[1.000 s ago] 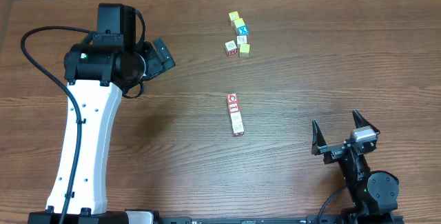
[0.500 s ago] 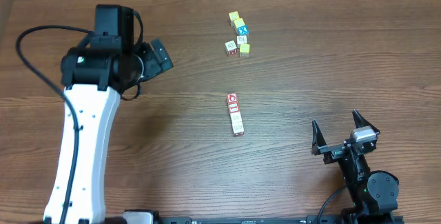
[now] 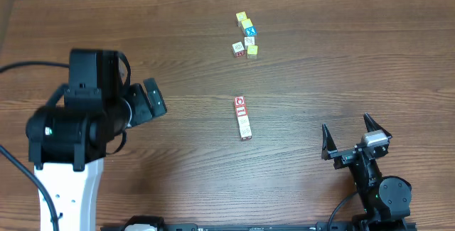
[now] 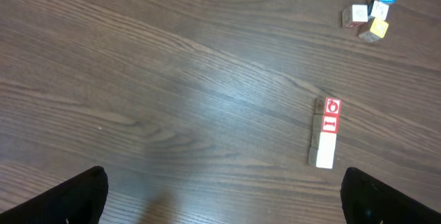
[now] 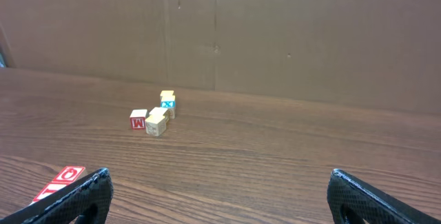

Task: Flip 5 blocks

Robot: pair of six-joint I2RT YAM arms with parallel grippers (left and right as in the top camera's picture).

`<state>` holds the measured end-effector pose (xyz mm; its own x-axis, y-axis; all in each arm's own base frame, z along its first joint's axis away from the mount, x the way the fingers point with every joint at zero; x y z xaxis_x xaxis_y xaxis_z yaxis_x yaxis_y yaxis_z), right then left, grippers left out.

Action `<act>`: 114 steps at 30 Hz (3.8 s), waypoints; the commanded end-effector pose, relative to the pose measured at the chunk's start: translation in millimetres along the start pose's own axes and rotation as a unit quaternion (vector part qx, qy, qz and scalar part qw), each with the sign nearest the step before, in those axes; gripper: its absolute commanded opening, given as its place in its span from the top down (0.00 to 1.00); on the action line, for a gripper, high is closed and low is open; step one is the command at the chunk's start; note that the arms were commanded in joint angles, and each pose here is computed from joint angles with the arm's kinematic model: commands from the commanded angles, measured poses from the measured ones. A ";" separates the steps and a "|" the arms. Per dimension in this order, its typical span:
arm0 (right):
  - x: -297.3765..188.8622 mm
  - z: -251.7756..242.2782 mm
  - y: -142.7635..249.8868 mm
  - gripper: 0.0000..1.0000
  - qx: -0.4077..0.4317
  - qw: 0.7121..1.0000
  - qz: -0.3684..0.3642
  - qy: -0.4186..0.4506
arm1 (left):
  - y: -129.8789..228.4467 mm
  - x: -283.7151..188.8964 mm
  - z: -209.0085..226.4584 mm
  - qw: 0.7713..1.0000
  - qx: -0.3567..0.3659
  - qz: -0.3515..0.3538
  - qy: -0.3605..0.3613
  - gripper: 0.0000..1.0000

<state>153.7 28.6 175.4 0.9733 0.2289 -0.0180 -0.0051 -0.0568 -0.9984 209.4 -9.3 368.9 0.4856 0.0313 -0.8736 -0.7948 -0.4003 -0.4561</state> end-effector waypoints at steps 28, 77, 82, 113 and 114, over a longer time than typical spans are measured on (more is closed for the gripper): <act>0.1 0.0 2.7 0.00 -0.004 1.000 0.000 -0.001 | 56.0 58.7 16.2 0.880 -0.059 -0.383 0.273 0.00; 0.1 0.0 2.7 0.00 -0.004 1.000 0.000 -0.001 | 132.8 151.5 58.0 0.873 0.040 -0.431 0.222 0.00; 0.1 0.0 2.7 0.00 -0.004 1.000 0.000 -0.001 | 134.0 153.2 58.1 0.873 0.092 -0.437 0.197 0.00; 0.1 0.0 2.7 0.00 -0.004 1.000 0.000 -0.001 | 134.0 153.3 58.2 0.867 0.138 -0.447 0.172 0.00; 0.1 0.0 2.7 0.00 -0.004 1.000 0.000 -0.001 | 134.0 153.3 58.2 0.867 0.138 -0.447 0.172 0.00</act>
<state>153.7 28.6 175.1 0.9732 0.2293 -0.0199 -0.0062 -0.0600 -0.9982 156.6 -4.7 164.5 0.9948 -0.0717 -0.0727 -0.0821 -0.1384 -0.9870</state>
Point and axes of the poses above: each gripper's point midway between its finger pads, its own x axis out along the fingers, its own z axis along the line the jaws close on, y = z × x, the point moved 9 cm from there along -x, back along the fingers, and after that the axes turned 2 degrees about -x, right-handed, at the moved point
